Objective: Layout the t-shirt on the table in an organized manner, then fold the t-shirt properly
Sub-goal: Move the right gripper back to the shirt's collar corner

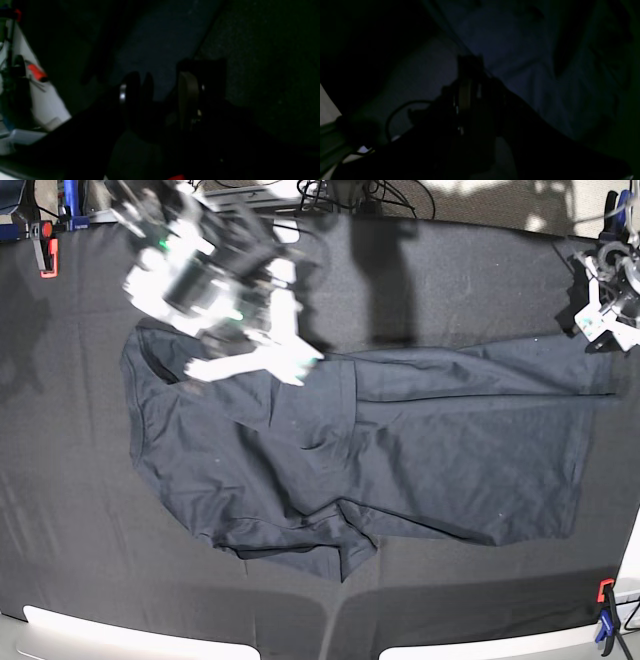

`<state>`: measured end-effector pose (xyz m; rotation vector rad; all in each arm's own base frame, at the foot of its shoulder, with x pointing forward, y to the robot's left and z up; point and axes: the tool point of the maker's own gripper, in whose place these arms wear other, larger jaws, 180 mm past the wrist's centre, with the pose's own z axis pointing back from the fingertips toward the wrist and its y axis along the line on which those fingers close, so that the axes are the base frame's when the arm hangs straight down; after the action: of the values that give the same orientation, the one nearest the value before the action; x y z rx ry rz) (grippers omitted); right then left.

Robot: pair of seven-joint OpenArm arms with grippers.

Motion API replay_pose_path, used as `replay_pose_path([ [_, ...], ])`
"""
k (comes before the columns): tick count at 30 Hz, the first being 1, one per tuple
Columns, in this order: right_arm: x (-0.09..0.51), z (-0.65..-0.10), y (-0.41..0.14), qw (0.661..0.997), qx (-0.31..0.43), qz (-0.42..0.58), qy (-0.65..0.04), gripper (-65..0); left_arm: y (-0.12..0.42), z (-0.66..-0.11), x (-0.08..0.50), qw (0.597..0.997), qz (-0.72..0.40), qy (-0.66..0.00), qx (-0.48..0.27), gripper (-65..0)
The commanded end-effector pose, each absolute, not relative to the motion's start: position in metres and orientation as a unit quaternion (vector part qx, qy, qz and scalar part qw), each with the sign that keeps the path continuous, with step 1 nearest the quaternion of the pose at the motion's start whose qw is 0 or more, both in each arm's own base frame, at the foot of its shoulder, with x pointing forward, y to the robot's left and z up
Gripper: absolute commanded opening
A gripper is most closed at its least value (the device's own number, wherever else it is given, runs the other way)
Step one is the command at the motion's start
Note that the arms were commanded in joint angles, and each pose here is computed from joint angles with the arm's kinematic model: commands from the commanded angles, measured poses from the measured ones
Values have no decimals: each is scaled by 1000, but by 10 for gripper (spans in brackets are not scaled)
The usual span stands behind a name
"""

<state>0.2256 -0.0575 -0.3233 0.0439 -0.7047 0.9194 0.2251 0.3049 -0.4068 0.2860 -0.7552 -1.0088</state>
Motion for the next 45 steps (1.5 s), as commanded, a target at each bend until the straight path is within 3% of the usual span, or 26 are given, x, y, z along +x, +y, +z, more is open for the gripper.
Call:
replay_pose_path([
  [1, 228, -312, -63, 832, 13, 429, -350, -520, 314, -395, 235, 788, -473, -367, 145, -413],
  [12, 218, -290, -108, 856, -1, 362, -369, -520, 338, -398, 232, 792, -481, -346, 152, -419],
  [23, 186, -310, -111, 873, 23, 372, -316, -520, 347, -409, 237, 805, -463, -338, 151, -436],
  [25, 179, -314, -116, 870, 19, 389, -302, -520, 347, -419, 230, 811, -464, -326, 141, -494],
  [28, 172, -318, -129, 868, 0, 411, -280, -520, 337, -430, 224, 812, -473, -317, 126, -650],
  [31, 176, -316, -151, 856, -50, 433, -277, -520, 327, -436, 220, 810, -483, -313, 113, -650],
  [34, 184, -309, -153, 838, -46, 440, -320, -519, 326, -437, 219, 809, -485, -312, 111, -650],
  [36, 190, -312, -157, 834, -40, 439, -332, -505, 326, -437, 220, 809, -486, -312, 111, -650],
  [40, 194, -328, -173, 841, -50, 439, -313, -393, 326, -438, 219, 810, -485, -310, 111, -650],
  [45, 206, -345, -166, 826, -23, 464, -318, -385, 326, -438, 219, 810, -485, -310, 112, -650],
])
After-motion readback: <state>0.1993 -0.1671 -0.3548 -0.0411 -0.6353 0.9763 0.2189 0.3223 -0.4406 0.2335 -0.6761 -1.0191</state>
